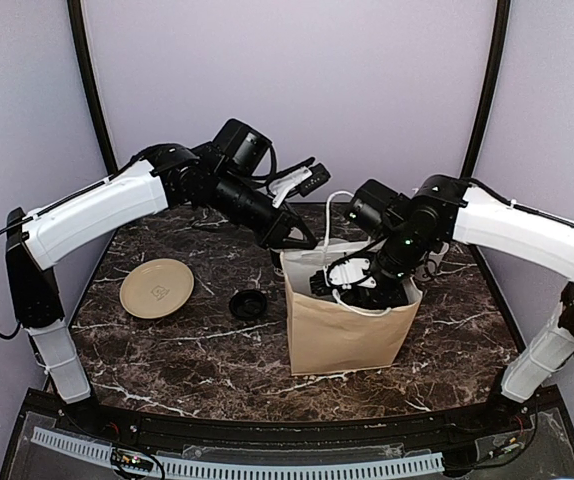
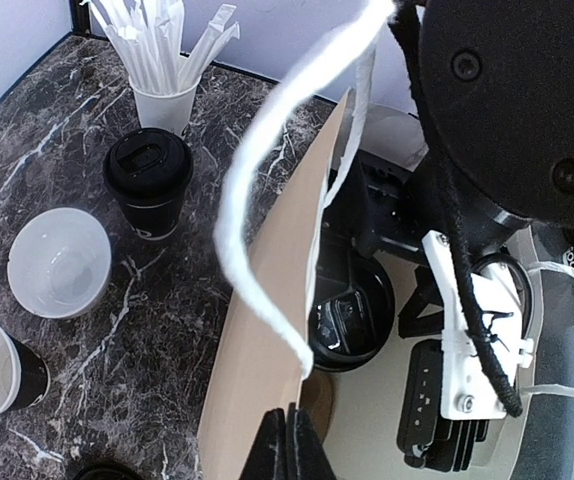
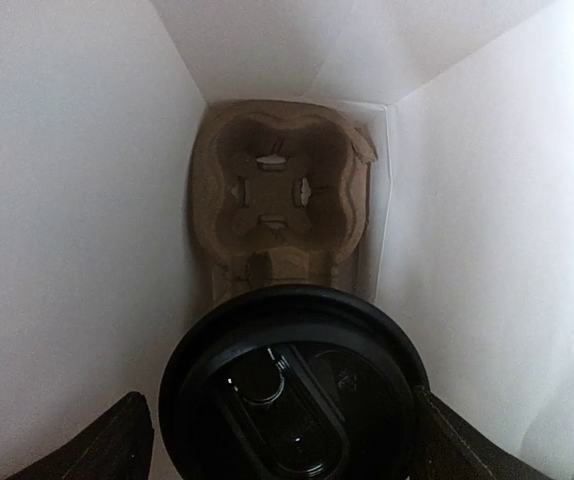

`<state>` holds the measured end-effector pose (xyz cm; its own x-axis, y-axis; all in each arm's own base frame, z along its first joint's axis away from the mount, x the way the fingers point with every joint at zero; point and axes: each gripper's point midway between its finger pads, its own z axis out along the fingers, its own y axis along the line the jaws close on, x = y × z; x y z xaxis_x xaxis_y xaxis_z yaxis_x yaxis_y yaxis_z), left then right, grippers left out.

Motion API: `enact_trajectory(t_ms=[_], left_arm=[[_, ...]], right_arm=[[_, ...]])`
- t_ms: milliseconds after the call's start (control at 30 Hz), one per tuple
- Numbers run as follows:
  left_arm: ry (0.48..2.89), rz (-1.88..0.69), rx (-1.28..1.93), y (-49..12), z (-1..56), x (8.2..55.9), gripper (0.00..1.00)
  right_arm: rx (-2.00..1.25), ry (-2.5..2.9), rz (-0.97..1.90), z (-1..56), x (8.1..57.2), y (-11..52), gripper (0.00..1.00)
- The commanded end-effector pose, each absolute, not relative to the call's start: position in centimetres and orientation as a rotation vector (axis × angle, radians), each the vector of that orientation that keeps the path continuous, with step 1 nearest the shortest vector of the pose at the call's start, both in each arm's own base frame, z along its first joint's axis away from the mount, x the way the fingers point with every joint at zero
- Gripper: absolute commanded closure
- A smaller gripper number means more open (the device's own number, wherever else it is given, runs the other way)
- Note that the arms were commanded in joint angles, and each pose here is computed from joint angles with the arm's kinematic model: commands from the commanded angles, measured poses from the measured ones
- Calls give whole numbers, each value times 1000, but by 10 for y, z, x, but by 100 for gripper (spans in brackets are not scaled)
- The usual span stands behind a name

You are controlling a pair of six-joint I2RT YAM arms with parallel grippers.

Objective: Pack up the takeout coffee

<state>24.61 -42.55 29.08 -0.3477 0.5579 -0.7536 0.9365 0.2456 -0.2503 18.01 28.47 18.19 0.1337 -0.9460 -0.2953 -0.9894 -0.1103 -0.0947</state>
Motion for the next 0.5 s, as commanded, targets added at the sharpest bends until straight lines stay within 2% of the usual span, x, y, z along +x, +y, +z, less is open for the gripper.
enact_trajectory(t_ms=[0,367,400,433,467], left_arm=[[1972,-965,1383,-425,302,240,100],[1948,-954,1388,-424,307,240,100],[1950,-959,1391,-424,306,240,98],[1954,-963,1394,-425,306,239,86],[1961,-959,1393,-425,304,239,79]], right_arm=[[-2157,1877,293,203,171,284,11],[-2057,1739,272,273,179,291,10],[-2047,1729,263,277,180,290,10],[-2033,1719,256,282,182,290,10],[-2023,1710,250,286,182,289,10]])
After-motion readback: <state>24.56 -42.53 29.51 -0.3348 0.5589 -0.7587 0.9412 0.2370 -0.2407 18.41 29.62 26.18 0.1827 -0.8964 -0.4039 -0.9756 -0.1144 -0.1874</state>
